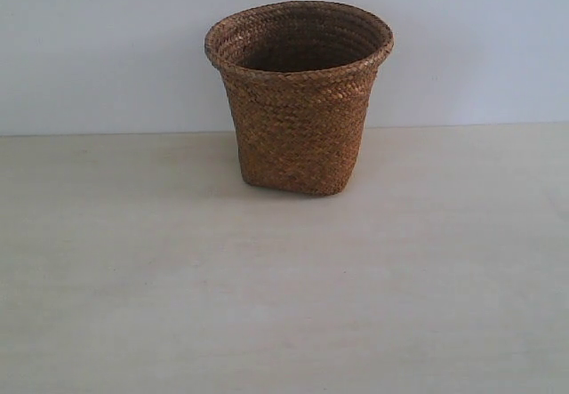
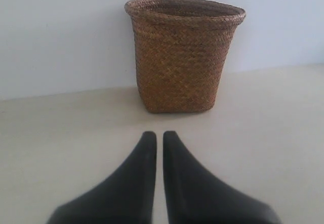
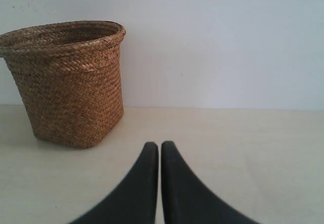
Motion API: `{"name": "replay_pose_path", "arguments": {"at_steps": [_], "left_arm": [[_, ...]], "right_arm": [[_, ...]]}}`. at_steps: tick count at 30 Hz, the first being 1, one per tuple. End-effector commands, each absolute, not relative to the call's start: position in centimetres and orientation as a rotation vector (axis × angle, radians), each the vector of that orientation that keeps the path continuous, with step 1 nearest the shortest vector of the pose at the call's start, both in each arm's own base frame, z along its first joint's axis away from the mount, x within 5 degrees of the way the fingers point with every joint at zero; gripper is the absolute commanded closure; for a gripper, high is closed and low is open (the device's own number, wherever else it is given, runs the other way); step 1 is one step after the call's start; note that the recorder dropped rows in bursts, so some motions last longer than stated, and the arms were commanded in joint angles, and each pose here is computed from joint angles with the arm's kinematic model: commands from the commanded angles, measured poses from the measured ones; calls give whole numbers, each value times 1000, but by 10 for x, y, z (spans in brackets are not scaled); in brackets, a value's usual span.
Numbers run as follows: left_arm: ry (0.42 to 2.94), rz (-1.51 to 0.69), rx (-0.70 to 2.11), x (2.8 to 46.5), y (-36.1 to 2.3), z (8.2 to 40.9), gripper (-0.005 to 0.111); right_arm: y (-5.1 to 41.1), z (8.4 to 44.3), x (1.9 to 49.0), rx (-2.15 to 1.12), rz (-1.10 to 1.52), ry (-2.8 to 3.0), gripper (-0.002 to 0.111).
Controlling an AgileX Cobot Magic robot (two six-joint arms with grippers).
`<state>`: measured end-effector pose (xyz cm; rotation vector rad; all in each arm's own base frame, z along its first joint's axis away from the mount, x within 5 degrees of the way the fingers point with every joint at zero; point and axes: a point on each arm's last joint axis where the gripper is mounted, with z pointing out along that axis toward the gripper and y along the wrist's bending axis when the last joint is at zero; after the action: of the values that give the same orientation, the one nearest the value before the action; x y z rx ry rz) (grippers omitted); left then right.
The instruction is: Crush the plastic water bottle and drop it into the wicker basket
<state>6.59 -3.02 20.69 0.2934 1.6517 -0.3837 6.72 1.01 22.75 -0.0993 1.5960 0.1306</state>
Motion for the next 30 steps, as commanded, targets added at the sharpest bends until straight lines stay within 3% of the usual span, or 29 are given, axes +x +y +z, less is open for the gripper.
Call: {"name": "replay_pose_path", "arguments": {"at_steps": [1,7,20,30], "left_arm": [[1636,-346,324,66,-30,207,103],[1605,-279,386,63,-28,207,103],[1589,-196,217,54,-15,203,103],[1709,-168,145,54,-11,192,103]], "right_arm": [[10,227,67,-101,128,1596,108],[10,227,67,-101,128,1596,108],[10,226,67,-103,128,1603,108],[10,226,67,-103,128,1603,108]]}}
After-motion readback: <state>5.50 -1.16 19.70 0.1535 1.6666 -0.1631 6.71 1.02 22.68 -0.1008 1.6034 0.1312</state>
